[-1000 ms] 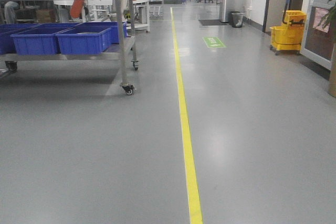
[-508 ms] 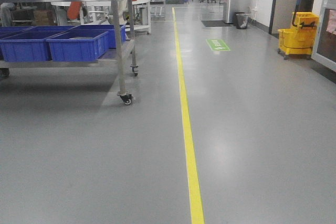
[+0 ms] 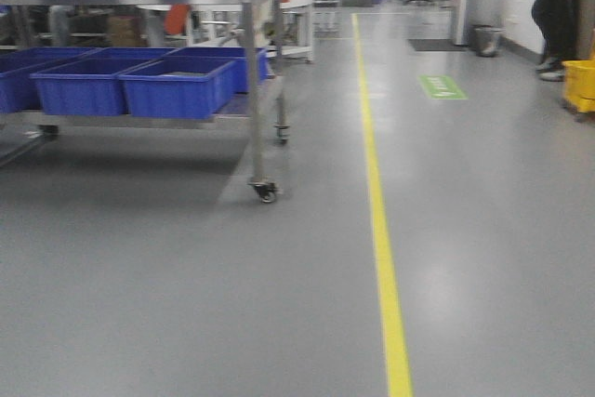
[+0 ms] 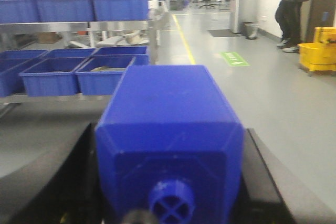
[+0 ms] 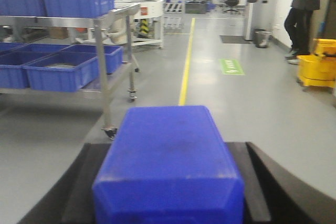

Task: Pick and sort blue part to right shelf
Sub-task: 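Turn the base toward the shelves of blue bins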

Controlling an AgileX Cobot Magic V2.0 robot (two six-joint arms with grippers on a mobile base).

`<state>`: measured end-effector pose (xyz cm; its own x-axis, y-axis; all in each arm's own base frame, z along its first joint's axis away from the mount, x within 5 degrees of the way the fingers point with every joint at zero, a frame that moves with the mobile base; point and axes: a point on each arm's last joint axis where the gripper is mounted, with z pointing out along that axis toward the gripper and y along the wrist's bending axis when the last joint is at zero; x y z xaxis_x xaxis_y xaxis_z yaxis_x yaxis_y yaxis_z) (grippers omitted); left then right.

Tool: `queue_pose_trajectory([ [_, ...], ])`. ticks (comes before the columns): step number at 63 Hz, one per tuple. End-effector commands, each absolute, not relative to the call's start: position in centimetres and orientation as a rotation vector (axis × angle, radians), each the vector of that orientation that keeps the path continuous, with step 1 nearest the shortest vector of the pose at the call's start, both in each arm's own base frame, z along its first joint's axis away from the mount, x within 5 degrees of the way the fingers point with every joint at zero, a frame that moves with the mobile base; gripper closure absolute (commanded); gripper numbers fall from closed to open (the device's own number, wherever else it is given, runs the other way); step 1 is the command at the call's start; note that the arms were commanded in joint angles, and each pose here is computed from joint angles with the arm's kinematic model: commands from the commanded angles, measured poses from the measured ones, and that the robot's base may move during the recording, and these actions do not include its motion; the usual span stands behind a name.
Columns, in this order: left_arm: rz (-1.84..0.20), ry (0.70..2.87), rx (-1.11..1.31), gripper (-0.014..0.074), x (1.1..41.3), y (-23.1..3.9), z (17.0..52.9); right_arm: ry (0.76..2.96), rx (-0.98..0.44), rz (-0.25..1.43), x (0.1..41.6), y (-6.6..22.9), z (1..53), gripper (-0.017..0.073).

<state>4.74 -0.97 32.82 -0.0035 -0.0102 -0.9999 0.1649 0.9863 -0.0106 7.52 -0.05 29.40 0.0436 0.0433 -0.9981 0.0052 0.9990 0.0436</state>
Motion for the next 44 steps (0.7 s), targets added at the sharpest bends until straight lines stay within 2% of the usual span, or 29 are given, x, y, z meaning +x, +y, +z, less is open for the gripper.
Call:
queue_pose_trajectory([
  [1, -0.137, 1.46, 0.108, 0.0209, 4.57, -0.87, 34.58, 1.413, 0.04, 0.019, 7.38, -0.12, 31.22, 0.0125],
  [44, -0.137, 1.46, 0.108, 0.0209, 4.57, -0.87, 34.58, 1.413, 0.04, 0.019, 7.38, -0.12, 31.22, 0.0125],
])
